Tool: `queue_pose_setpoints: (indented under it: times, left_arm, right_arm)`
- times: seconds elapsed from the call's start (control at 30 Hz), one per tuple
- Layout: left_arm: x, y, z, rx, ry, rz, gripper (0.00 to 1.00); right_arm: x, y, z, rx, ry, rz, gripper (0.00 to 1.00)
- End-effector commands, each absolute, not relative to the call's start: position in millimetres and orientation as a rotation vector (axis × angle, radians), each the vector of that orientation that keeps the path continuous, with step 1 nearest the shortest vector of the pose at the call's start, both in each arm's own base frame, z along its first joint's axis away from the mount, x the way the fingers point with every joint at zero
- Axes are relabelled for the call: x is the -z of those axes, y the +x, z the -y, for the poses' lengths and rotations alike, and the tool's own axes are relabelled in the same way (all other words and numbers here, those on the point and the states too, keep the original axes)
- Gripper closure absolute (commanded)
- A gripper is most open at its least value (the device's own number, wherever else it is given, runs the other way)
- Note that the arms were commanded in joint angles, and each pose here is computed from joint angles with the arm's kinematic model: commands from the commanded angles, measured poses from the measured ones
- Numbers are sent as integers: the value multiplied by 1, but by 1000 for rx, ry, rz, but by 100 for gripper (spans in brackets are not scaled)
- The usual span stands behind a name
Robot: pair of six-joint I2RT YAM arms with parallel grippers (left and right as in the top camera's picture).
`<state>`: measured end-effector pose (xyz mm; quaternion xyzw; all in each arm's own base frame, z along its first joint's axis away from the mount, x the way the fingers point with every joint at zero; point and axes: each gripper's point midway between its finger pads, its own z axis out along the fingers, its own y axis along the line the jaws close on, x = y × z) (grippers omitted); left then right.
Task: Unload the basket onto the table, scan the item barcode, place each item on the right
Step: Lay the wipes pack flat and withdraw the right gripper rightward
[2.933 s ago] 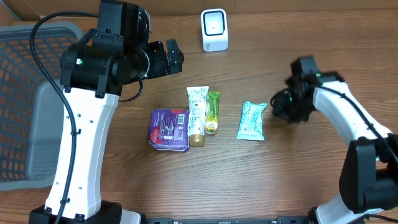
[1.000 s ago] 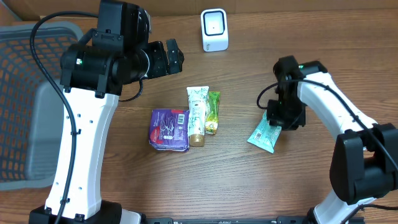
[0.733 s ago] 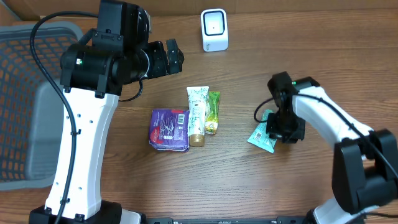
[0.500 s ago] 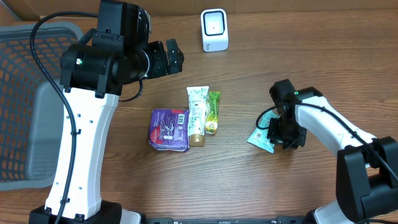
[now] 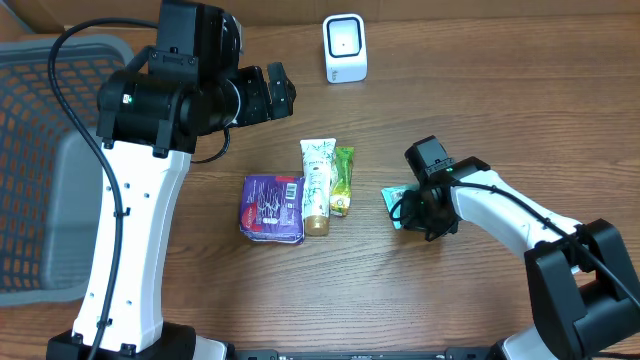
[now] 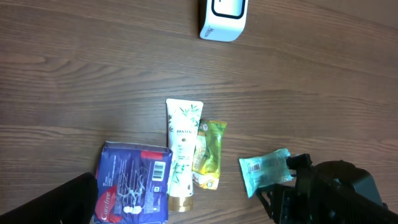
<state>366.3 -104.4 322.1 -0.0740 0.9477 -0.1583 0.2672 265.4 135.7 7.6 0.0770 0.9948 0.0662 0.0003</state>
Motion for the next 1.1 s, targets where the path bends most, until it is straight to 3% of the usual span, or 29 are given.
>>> queue_pose_setpoints:
  times: [0.0, 0.17, 0.23, 0.27, 0.4, 0.67, 1.07]
  left_arm:
    - [-323, 365, 103, 424, -178, -2555, 0]
    - [-323, 365, 103, 424, -178, -2555, 1]
    - [-323, 365, 103, 424, -178, -2555, 0]
    - [-323, 365, 103, 424, -178, -2555, 0]
    - [-323, 365, 103, 424, -178, -2555, 1]
    - [-323, 365, 103, 424, -178, -2555, 0]
    - [-323, 365, 103, 424, -178, -2555, 0]
  right_arm:
    - [-32, 287, -140, -275, 277, -3072, 67]
    - [-73, 317, -118, -303, 235, -3001, 64]
    - [-81, 327, -103, -305, 213, -2971, 40]
    - [-81, 330, -95, -300, 215, -2964, 37]
    - [-72, 335, -68, -342, 236, -2975, 35]
    - [-51, 341, -80, -643, -21, -2972, 41]
    - [-29, 341, -81, -664, -44, -3009, 42]
